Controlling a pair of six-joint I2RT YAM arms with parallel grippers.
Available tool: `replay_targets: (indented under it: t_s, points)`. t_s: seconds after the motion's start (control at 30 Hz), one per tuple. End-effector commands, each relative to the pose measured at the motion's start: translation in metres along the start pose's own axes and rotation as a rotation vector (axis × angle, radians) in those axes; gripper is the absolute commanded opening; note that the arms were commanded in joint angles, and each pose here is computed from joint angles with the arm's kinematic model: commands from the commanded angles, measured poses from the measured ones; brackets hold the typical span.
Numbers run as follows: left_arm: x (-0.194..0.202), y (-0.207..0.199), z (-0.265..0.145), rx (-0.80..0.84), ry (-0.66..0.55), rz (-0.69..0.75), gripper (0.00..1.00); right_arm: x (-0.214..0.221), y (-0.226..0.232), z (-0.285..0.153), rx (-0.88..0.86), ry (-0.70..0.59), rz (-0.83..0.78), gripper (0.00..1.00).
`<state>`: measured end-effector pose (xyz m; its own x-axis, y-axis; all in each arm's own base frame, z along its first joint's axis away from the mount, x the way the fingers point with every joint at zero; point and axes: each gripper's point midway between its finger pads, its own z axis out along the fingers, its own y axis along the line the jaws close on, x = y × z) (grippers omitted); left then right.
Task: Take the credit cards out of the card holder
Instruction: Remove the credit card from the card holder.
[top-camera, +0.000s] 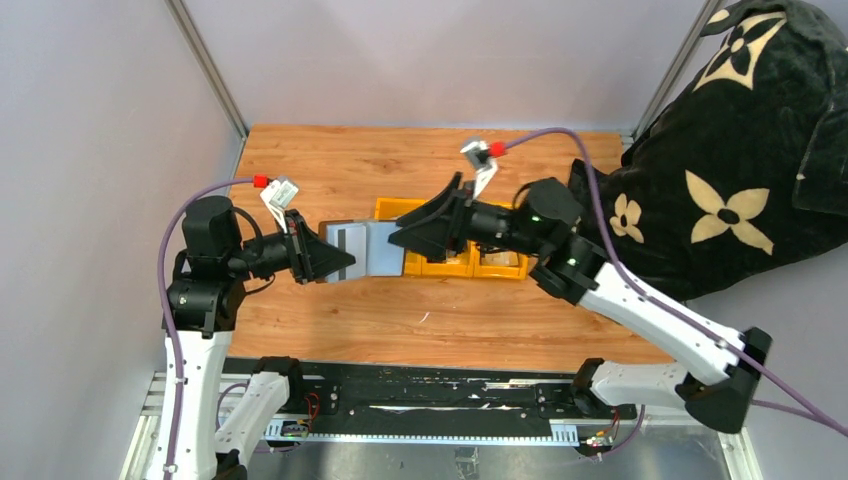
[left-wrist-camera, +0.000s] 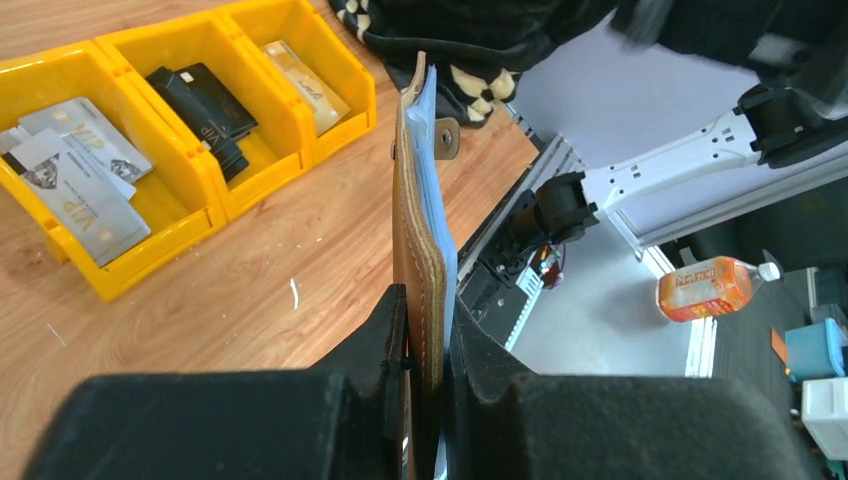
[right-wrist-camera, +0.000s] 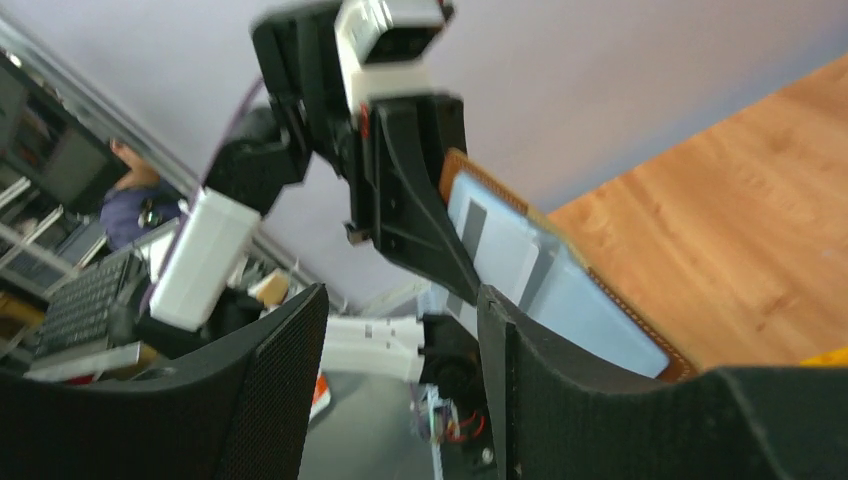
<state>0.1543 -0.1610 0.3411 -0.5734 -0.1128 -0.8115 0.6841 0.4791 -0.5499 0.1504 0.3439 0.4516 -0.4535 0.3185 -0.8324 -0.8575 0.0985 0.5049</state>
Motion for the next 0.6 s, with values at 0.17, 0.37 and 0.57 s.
replay_targets:
  t_s: [0.17,0.37,0.57]
  points:
    - [-0.004,-0.024,-0.005,0.093,0.001,0.031,0.0,0.073,0.005,0.025,-0.173,0.291,0.109,0.6]
    - [-0.004,-0.034,-0.007,0.152,0.007,0.031,0.01,0.082,-0.004,0.032,-0.166,0.314,0.127,0.59]
    - [-0.001,-0.036,-0.007,0.177,0.018,0.025,0.02,0.086,-0.01,0.039,-0.151,0.318,0.146,0.54]
